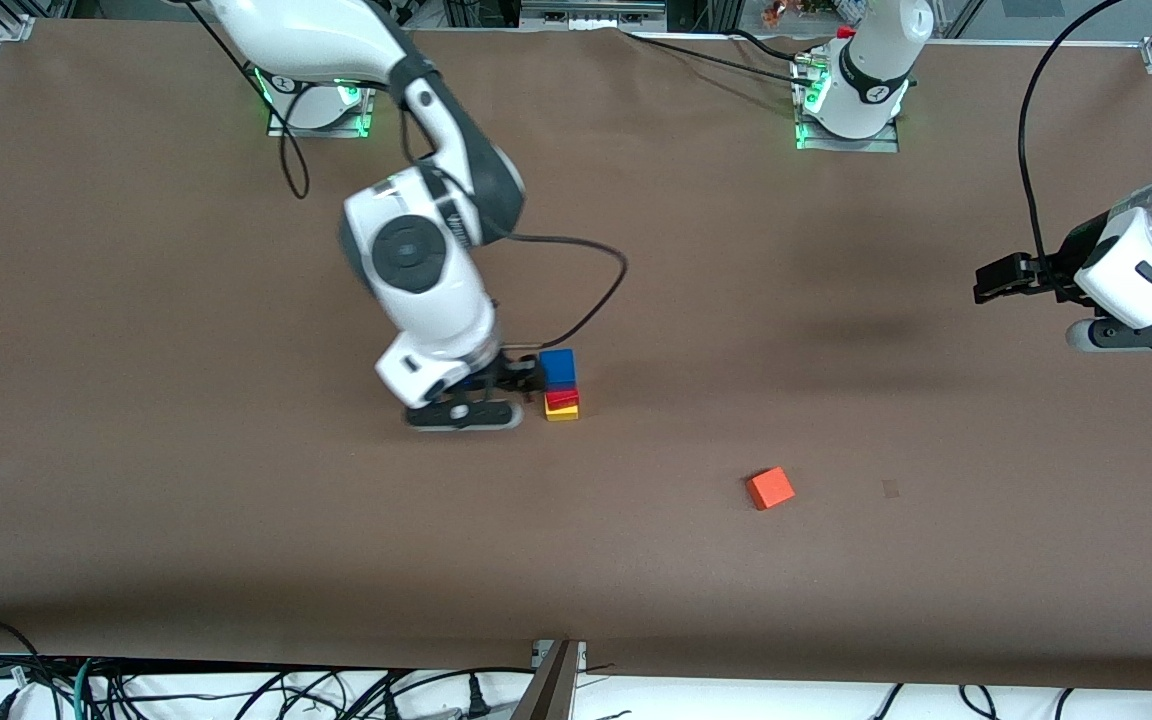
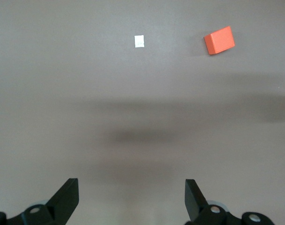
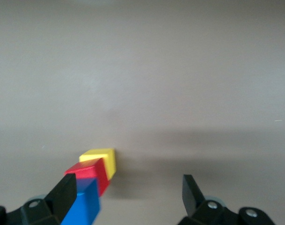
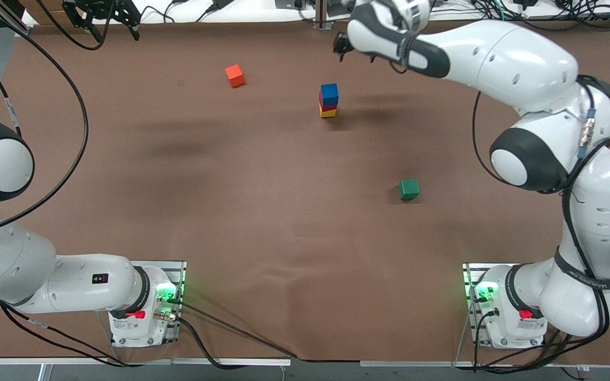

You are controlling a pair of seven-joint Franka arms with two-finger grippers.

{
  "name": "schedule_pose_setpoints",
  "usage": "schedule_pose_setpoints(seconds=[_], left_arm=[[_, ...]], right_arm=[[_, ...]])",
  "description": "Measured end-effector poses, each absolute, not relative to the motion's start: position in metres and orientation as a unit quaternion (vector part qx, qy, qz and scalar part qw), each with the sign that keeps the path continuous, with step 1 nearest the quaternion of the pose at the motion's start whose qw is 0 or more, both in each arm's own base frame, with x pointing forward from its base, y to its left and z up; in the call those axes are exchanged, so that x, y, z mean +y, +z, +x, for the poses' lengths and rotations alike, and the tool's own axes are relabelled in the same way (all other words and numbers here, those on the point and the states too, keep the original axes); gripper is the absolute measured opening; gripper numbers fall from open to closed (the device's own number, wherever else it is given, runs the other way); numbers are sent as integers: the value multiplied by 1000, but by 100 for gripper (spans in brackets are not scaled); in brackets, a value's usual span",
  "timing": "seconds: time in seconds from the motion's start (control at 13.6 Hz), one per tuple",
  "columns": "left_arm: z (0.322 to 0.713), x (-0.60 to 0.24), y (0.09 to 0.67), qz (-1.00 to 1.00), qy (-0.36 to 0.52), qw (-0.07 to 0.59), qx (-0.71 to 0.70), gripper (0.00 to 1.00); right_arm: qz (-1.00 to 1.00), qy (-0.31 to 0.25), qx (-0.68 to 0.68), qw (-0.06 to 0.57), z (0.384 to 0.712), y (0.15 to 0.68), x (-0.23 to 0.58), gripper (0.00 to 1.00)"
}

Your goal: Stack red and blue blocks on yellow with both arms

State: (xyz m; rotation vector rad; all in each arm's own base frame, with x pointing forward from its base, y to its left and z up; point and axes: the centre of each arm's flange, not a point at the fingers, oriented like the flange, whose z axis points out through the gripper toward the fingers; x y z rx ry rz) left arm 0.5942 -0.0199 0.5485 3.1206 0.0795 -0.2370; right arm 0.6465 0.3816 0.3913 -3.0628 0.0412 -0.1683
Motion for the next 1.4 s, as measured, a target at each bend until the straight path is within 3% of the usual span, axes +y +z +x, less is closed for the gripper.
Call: schedule_pose_setpoints(seconds=[0.59, 1.4], left_arm=[[595, -18, 547, 997, -76, 6, 26, 100], [603, -15, 556, 998, -63, 7, 28, 100]], right_arm=[[-997, -21, 58, 42, 664, 464, 236, 100], [-997, 9, 57, 56, 592, 510, 95, 100]])
